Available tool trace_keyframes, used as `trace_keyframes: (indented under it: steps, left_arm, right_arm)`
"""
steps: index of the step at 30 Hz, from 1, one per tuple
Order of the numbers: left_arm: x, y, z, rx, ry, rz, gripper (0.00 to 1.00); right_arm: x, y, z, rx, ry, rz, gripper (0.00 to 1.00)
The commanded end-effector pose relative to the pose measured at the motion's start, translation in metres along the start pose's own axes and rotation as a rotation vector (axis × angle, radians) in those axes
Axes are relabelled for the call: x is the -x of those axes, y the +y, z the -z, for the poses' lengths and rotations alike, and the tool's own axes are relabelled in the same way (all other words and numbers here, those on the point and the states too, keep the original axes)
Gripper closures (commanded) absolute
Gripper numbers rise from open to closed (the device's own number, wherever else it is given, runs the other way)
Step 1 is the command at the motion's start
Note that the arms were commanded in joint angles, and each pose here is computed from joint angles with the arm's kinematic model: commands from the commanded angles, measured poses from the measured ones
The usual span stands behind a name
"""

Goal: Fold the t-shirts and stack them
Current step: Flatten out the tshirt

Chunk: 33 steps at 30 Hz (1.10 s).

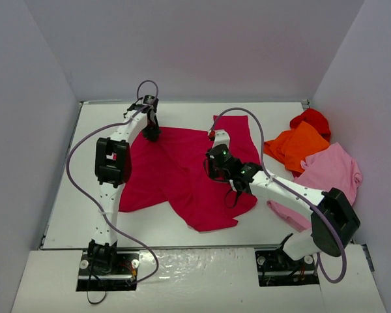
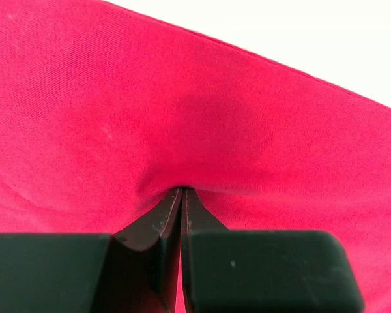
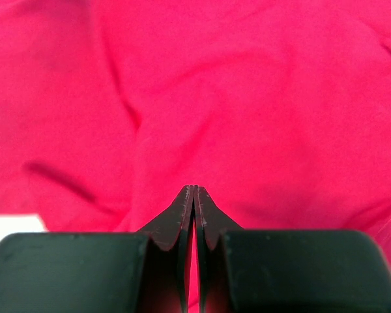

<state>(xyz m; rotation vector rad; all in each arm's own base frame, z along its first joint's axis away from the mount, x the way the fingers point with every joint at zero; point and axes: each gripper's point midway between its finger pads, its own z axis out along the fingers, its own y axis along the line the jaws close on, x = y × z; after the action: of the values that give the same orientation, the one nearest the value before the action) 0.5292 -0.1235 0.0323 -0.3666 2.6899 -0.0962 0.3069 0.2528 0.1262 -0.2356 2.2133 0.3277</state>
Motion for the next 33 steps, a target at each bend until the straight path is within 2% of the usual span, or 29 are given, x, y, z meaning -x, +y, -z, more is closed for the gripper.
trace_keyframes:
  steps: [1,7,8,9,11,12,14,18,19,21,25,27,33]
  left_arm:
    - [0.023,0.034,-0.018,0.053,-0.027,-0.006,1.00]
    - [0.053,0.039,-0.013,0.005,-0.104,0.022,1.00]
    - [0.058,0.040,-0.009,0.001,-0.119,0.019,0.97]
    - [0.066,0.040,-0.002,-0.006,-0.145,0.014,0.89]
    - [0.071,0.040,0.007,-0.012,-0.165,0.004,0.62]
    - [0.073,0.040,0.013,-0.017,-0.179,0.001,0.53]
    - [0.079,0.038,0.027,-0.030,-0.214,0.000,0.42]
    - [0.090,0.033,0.067,-0.075,-0.313,0.037,0.30]
    - [0.092,0.031,0.079,-0.094,-0.338,0.047,0.27]
    - [0.087,0.026,0.089,-0.136,-0.345,0.059,0.25]
    - [0.068,0.021,0.112,-0.196,-0.330,0.087,0.24]
    - [0.053,0.012,0.135,-0.277,-0.347,0.106,0.25]
    - [-0.042,0.016,0.125,-0.339,-0.186,0.181,0.26]
  right_arm:
    - [-0.004,0.039,0.026,0.107,-0.022,-0.008,1.00]
    - [-0.044,0.059,0.029,0.135,0.052,0.016,1.00]
    - [-0.051,0.061,0.028,0.131,0.066,0.024,1.00]
    - [-0.057,0.063,0.028,0.129,0.075,0.032,1.00]
    - [-0.064,0.067,0.028,0.129,0.084,0.045,1.00]
    - [-0.066,0.069,0.028,0.129,0.088,0.051,1.00]
    - [-0.072,0.072,0.027,0.126,0.095,0.063,1.00]
    - [-0.081,0.075,0.025,0.123,0.113,0.073,1.00]
    - [-0.083,0.076,0.025,0.122,0.117,0.070,0.96]
    - [-0.086,0.076,0.025,0.117,0.124,0.059,0.80]
    - [-0.093,0.077,0.023,0.117,0.145,0.054,0.57]
    - [-0.097,0.073,0.018,0.091,0.146,0.065,0.57]
    - [-0.116,0.068,-0.005,0.035,0.188,0.122,0.58]
